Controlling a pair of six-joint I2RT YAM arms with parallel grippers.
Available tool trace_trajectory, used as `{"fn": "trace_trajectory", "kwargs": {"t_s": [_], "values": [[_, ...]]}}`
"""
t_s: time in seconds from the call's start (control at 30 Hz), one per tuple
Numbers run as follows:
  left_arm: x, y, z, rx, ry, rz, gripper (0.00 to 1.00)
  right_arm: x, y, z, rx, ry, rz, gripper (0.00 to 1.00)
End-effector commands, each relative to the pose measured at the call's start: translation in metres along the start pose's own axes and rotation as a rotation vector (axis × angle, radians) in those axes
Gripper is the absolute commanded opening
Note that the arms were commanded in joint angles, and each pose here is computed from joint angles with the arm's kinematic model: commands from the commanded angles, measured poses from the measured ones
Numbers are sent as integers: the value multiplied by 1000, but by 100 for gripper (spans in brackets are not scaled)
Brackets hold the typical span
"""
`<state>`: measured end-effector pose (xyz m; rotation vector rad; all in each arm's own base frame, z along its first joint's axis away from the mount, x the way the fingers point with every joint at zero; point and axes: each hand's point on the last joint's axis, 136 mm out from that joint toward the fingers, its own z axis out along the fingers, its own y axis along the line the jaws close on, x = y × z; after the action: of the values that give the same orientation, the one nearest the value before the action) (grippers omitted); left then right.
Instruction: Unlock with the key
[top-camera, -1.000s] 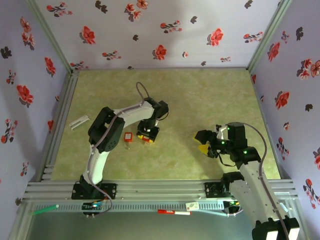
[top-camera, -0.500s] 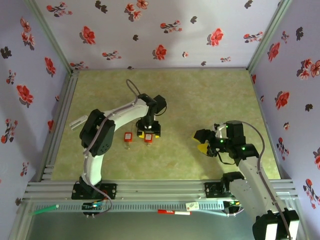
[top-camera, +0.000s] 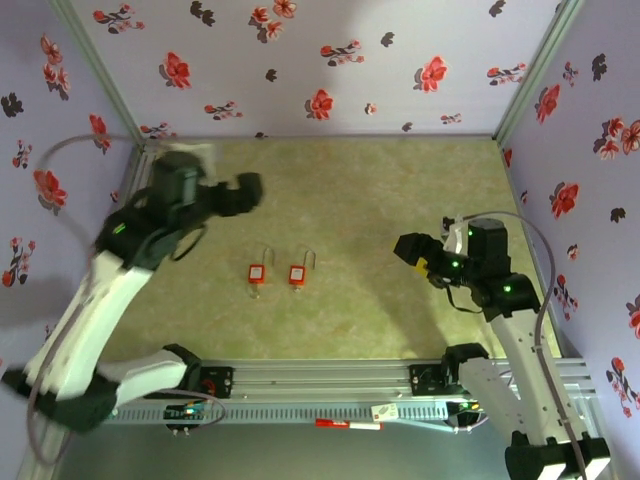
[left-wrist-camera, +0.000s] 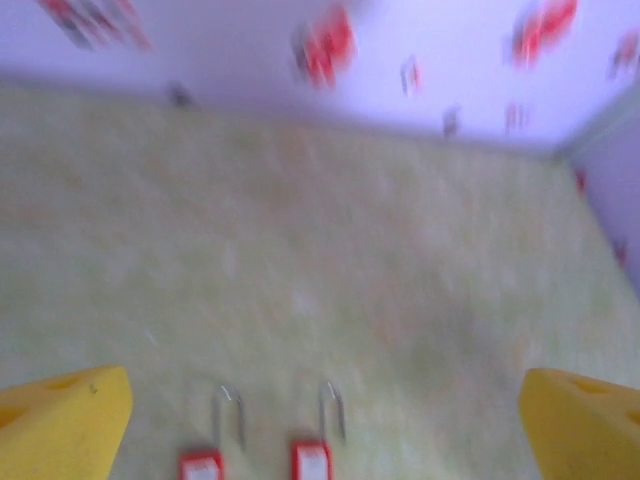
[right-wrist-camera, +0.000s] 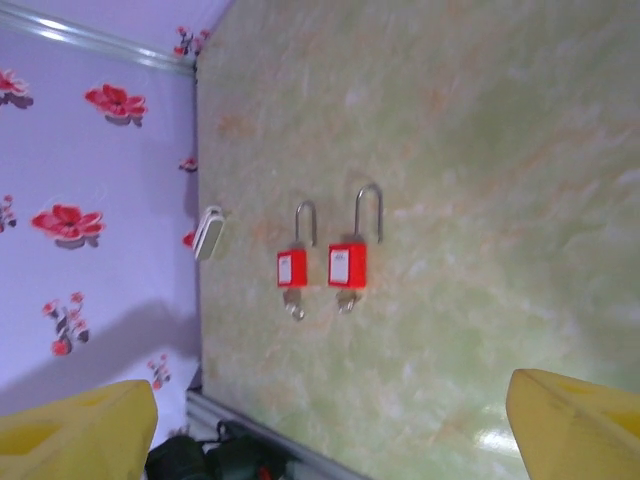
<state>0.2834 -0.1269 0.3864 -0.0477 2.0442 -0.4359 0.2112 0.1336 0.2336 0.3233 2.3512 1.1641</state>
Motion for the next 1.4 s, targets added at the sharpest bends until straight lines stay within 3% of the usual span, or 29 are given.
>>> {"fn": "trace_trajectory", "kwargs": {"t_s": [0.0, 0.1, 0.23, 0.33, 0.43, 0.6, 0.63, 0.77, 0.87, 1.0, 1.17, 1.27, 1.37], "values": [[-11, 56, -8, -150, -144, 71, 100, -27, -11, -13, 147, -115, -120, 99], [-5, 104, -12, -266, -227, 94, 100, -57, -9, -27, 227, -253, -207, 99], [42, 181, 25, -425, -148, 69, 100, -101, -7, -48, 326, -471, -303, 99], [81, 216, 59, -441, -92, 41, 100, -127, -1, -67, 383, -635, -379, 99], [111, 231, 89, -416, -155, 95, 100, -145, 0, -85, 440, -770, -454, 99], [133, 247, 111, -419, -254, 127, 100, -152, -21, -86, 609, -739, -538, 99], [148, 251, 116, -416, -233, 125, 100, -153, -29, -84, 644, -747, -553, 99], [149, 239, 130, -313, -303, 162, 100, -160, -62, -59, 680, -823, -650, 99], [154, 228, 148, -232, -277, 229, 100, -165, -103, -35, 697, -874, -609, 99], [165, 236, 169, -226, -240, 223, 100, -166, -160, -16, 787, -928, -525, 99], [160, 240, 182, -234, -171, 209, 100, -167, -195, 18, 789, -852, -523, 99], [159, 240, 182, -235, -165, 211, 100, -166, -213, 22, 767, -916, -508, 99], [159, 241, 184, -248, -158, 211, 100, -173, -221, 38, 761, -853, -501, 99]]}}
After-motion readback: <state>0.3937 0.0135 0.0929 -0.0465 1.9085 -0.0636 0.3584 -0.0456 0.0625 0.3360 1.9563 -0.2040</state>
